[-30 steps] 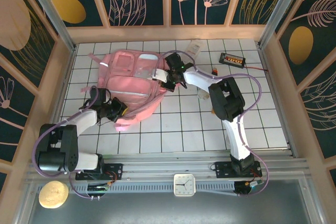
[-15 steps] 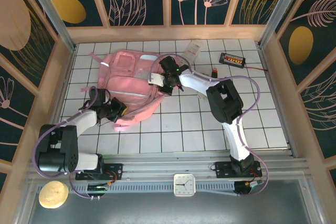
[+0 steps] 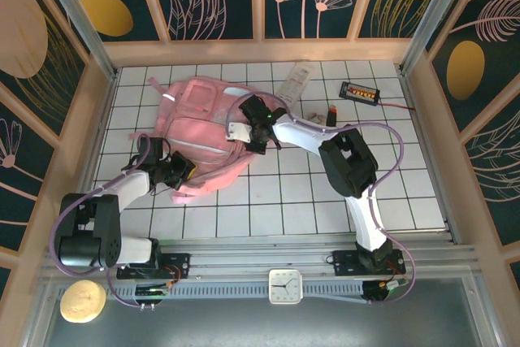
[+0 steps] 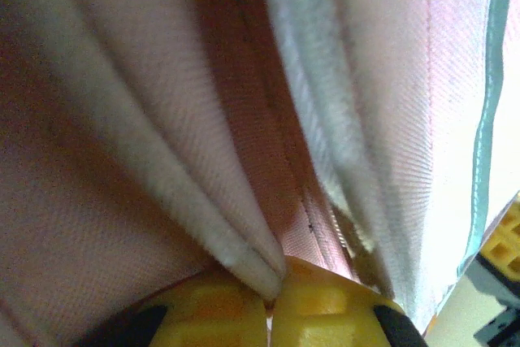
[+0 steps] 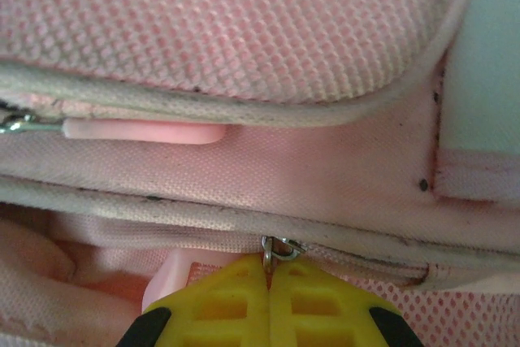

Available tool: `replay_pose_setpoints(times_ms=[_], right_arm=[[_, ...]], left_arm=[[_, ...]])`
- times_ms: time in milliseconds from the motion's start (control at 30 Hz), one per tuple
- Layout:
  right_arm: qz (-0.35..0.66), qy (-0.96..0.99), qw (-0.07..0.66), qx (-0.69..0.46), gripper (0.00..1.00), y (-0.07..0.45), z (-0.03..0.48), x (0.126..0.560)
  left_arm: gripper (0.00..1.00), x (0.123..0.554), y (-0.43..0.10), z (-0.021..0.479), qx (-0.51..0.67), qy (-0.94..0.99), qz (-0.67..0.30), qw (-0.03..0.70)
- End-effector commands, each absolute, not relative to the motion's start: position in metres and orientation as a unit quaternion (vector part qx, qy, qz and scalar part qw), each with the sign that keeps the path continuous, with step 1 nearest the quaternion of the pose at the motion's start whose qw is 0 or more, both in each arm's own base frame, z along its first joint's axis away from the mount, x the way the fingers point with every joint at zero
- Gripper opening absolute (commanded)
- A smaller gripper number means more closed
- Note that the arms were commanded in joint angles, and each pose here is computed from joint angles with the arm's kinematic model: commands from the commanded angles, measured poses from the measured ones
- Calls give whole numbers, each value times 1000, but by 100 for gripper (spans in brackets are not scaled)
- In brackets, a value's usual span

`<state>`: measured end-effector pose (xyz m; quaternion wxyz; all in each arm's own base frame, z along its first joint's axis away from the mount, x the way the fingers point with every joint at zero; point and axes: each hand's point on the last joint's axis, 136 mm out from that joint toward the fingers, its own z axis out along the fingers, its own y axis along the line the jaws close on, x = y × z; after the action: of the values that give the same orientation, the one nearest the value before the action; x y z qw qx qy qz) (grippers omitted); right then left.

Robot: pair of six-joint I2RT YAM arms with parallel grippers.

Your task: Pack the student bag

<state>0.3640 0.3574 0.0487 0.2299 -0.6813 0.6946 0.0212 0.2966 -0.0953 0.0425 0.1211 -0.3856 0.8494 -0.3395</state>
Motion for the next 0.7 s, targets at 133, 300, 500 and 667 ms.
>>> replay_pose_setpoints(times_ms=[133, 300, 500, 667], right_arm=[[91, 717, 74, -688, 0, 337, 38, 267], [125, 718, 69, -682, 0, 346, 41, 260], [185, 745, 74, -637, 0, 359, 45, 273], [214, 765, 68, -604, 12, 348, 43, 281]], left_arm=[[0, 317, -94, 59, -375, 845, -346, 158], [0, 318, -94, 60, -378, 841, -350, 164], [0, 313, -93, 59, -381, 839, -351, 164], [0, 307, -92, 57, -385, 839, -349, 164]])
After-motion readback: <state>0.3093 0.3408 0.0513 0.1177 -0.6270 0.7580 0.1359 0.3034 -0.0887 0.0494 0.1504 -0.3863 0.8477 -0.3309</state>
